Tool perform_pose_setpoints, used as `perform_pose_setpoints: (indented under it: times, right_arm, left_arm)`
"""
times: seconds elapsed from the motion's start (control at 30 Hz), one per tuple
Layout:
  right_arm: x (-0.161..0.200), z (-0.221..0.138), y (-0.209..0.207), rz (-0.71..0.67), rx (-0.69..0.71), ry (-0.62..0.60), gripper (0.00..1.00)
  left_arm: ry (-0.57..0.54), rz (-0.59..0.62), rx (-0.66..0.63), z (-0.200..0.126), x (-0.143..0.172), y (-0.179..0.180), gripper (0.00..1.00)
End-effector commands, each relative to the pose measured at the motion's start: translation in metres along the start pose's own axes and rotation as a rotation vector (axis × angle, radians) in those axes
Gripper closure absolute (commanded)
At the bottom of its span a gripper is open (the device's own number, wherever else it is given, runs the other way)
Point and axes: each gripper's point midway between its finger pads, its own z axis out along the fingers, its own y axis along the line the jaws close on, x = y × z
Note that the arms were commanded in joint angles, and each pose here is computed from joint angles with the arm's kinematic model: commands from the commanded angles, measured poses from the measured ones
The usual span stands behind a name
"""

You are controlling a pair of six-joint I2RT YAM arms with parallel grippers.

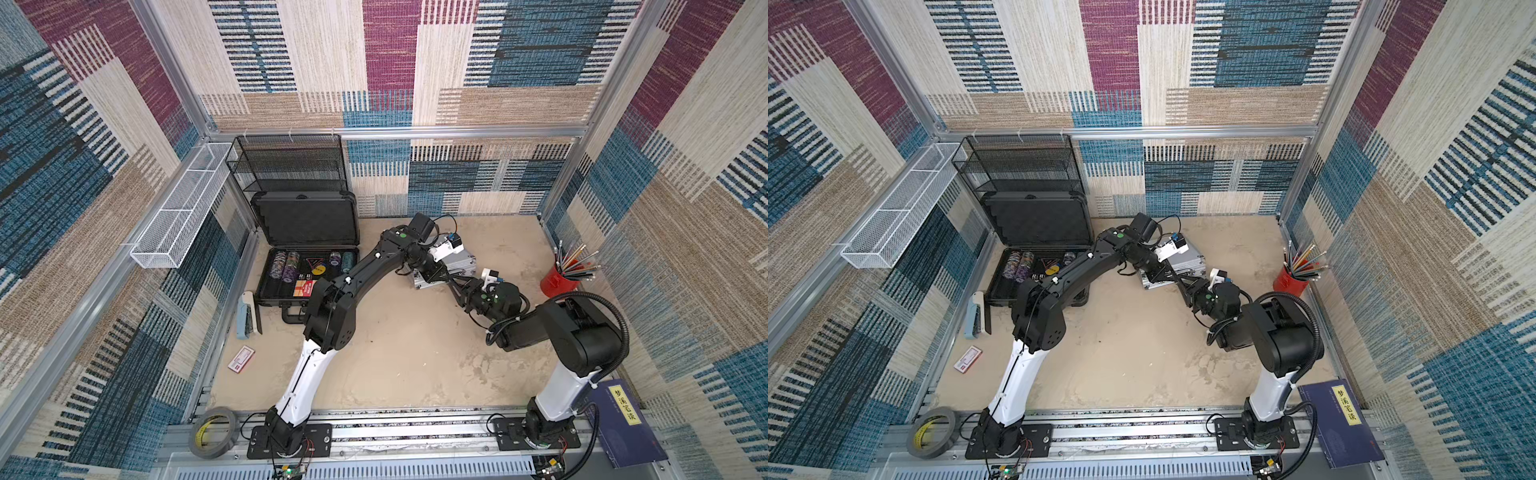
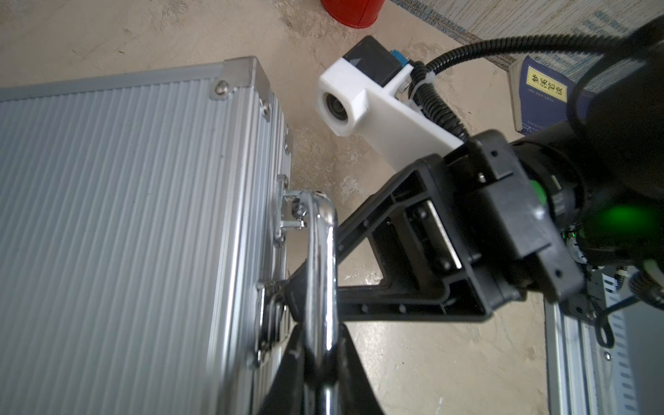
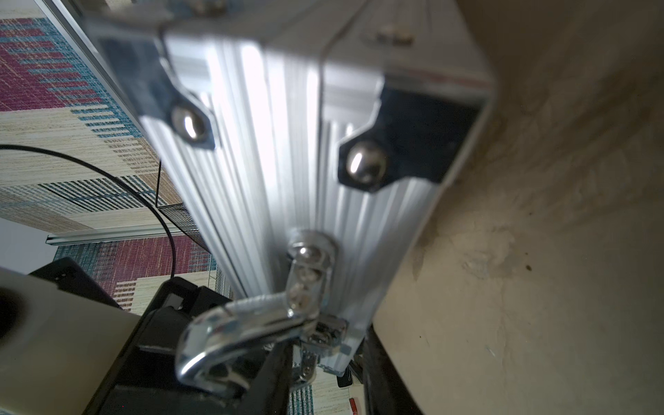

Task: Open the poker set cases
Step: Open the fastener on the poker set case.

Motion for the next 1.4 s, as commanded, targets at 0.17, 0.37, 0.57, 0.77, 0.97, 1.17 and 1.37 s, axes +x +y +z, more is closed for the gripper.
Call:
perform_pose_setpoints:
  times: [0.17, 0.37, 0.57, 0.77, 0.97, 1.17, 1.37]
  right_arm:
    - [0.002, 0.000, 0.011, -0.020, -0.024, 0.002, 0.67]
    - [0.002, 0.000, 0.005, -0.017, -0.019, -0.002, 0.62]
    - [0.003, -0.002, 0.005, 0.014, -0.069, -0.016, 0.61]
    - [-0.002, -0.004, 0.014, 0.018, -0.110, -0.043, 0.66]
    - [-0.004, -0.001, 0.023, 0.017, -0.131, -0.045, 0.68]
    - [-0.006, -0.001, 0.024, 0.028, -0.133, -0.056, 0.72]
    - [-0.008, 0.000, 0.027, 0.021, -0.126, -0.061, 0.80]
  left_arm:
    - [-0.106, 0.041, 0.086, -0.005, -0.026, -0.018, 1.00]
    - [-0.106, 0.039, 0.086, -0.006, -0.026, -0.018, 1.00]
    - [-0.120, 0.033, 0.099, -0.006, -0.030, -0.020, 1.00]
    - [-0.119, 0.023, 0.110, -0.005, -0.029, -0.020, 1.00]
    - [-0.114, 0.007, 0.125, -0.001, -0.026, -0.022, 1.00]
    - [-0.105, -0.002, 0.131, 0.003, -0.021, -0.023, 1.00]
    - [-0.094, -0.009, 0.129, 0.007, -0.015, -0.021, 1.00]
